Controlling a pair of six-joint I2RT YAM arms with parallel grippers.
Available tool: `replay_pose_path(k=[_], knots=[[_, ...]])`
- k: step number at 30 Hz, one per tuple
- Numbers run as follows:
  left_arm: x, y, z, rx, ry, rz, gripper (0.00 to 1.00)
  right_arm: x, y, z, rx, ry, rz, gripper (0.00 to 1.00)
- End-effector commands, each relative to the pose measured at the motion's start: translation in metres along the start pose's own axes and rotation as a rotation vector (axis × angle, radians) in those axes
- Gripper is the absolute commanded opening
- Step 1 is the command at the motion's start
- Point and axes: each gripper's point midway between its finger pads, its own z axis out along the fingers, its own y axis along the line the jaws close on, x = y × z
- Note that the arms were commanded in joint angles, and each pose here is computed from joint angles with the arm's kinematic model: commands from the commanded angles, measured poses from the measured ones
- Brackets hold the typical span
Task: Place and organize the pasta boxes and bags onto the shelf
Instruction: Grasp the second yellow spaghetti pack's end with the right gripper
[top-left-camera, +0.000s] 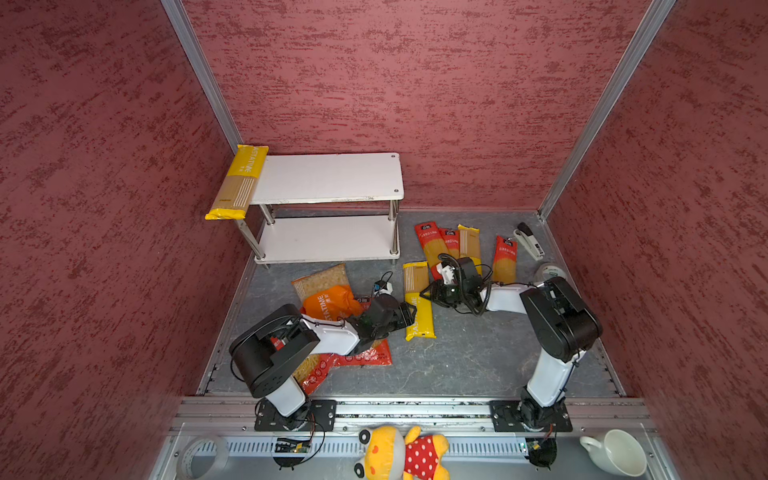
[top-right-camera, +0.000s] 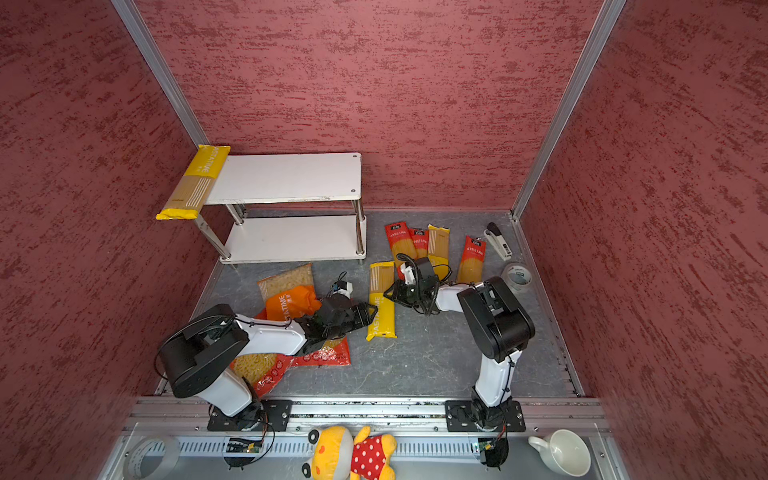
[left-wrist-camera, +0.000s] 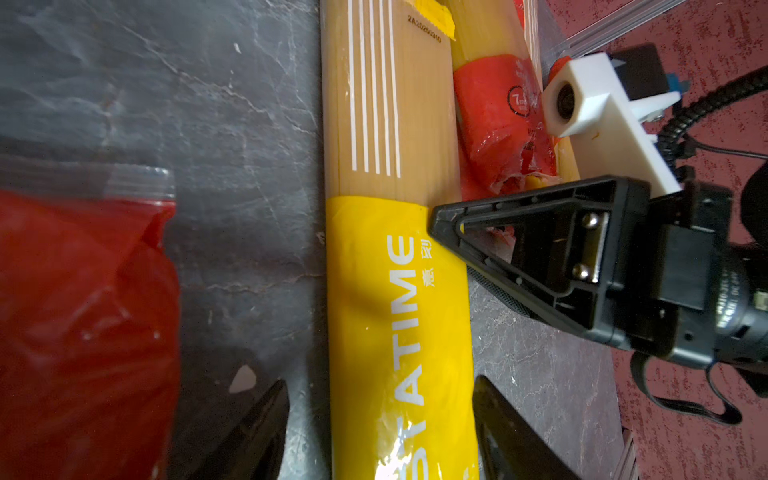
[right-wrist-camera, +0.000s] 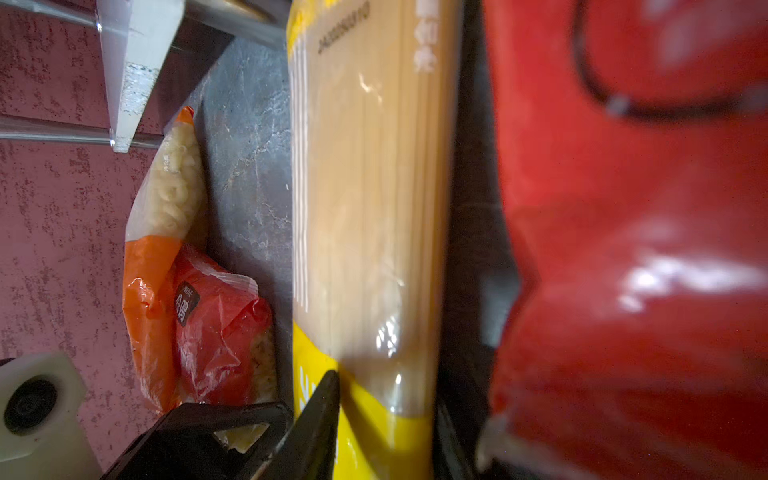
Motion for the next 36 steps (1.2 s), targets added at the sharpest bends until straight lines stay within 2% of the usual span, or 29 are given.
replay_pose_path(k=[1, 5, 13, 17, 21, 23, 28, 32, 36], knots=[[0.0, 0.004, 0.001, 0.005, -0.002, -0.009, 0.7, 0.008, 0.007, -0.002, -0.041, 0.002, 0.012, 0.25], [-0.009, -0.007, -0.006, 0.059, -0.041, -0.008, 0.7, 0.004, 0.021, -0.015, -0.08, -0.046, -0.003, 0.13], [-0.027, -0.014, -0.029, 0.117, -0.139, -0.003, 0.7, 0.0, 0.038, -0.038, -0.117, -0.113, -0.026, 0.05], [-0.037, -0.016, -0.043, 0.135, -0.189, 0.009, 0.7, 0.001, 0.05, -0.053, -0.133, -0.133, -0.106, 0.03], [-0.054, -0.028, -0.062, 0.145, -0.225, 0.111, 0.72, -0.006, 0.062, -0.079, -0.06, -0.184, -0.314, 0.01], [-0.06, -0.028, -0.069, 0.135, -0.223, 0.162, 0.74, -0.009, 0.074, -0.094, -0.064, -0.221, -0.398, 0.0], [-0.075, -0.05, -0.096, 0.204, -0.246, 0.3, 0.75, -0.02, 0.101, -0.132, -0.047, -0.347, -0.592, 0.0], [-0.074, -0.072, -0.112, 0.287, -0.241, 0.436, 0.76, -0.032, 0.13, -0.162, -0.123, -0.517, -0.672, 0.0], [-0.067, -0.093, -0.114, 0.396, -0.202, 0.439, 0.76, -0.048, 0.162, -0.188, -0.245, -0.66, -0.613, 0.0]])
